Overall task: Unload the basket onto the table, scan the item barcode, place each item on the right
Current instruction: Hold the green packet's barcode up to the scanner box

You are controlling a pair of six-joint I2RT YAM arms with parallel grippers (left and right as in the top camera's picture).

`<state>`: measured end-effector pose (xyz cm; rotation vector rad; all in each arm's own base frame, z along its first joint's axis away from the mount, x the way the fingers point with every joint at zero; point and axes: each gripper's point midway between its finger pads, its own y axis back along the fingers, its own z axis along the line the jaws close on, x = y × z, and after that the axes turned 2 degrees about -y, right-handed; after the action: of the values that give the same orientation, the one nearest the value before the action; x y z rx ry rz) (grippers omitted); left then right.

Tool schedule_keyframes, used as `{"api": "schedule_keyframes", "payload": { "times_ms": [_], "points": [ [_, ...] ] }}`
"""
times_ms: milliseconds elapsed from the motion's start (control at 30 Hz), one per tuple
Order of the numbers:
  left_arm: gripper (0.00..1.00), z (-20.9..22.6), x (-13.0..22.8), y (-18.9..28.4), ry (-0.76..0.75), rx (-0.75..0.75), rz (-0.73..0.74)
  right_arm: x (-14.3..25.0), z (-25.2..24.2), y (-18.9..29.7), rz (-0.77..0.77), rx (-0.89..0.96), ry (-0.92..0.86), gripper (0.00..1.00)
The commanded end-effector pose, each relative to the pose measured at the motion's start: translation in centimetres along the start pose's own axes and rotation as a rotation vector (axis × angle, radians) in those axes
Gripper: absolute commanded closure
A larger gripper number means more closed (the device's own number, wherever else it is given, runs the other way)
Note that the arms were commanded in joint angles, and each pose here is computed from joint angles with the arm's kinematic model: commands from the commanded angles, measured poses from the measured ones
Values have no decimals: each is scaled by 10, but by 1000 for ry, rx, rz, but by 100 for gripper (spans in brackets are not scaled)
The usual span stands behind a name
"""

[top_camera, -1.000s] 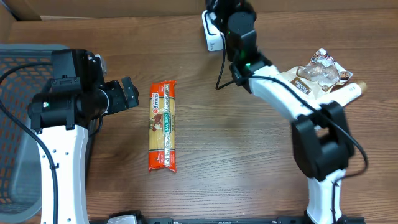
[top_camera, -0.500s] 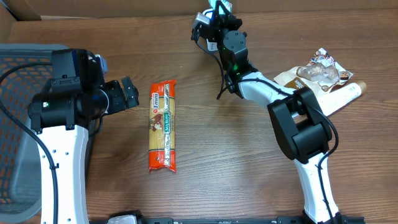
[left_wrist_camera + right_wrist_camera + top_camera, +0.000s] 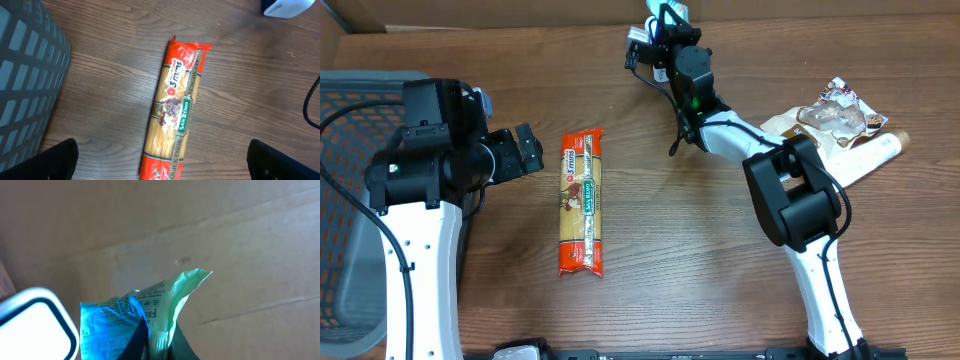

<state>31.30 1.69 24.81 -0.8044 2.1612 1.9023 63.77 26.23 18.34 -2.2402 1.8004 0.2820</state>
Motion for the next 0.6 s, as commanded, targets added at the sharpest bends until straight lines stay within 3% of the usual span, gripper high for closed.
{"api": "schedule_keyframes", "payload": {
  "times_ms": [0, 567],
  "points": [
    [0, -1, -5, 2, -17, -1, -13, 4, -16, -7, -1, 41, 31, 96],
    [0, -1, -5, 2, -17, -1, -13, 8, -8, -7, 14, 9, 39, 96]
  ]
}}
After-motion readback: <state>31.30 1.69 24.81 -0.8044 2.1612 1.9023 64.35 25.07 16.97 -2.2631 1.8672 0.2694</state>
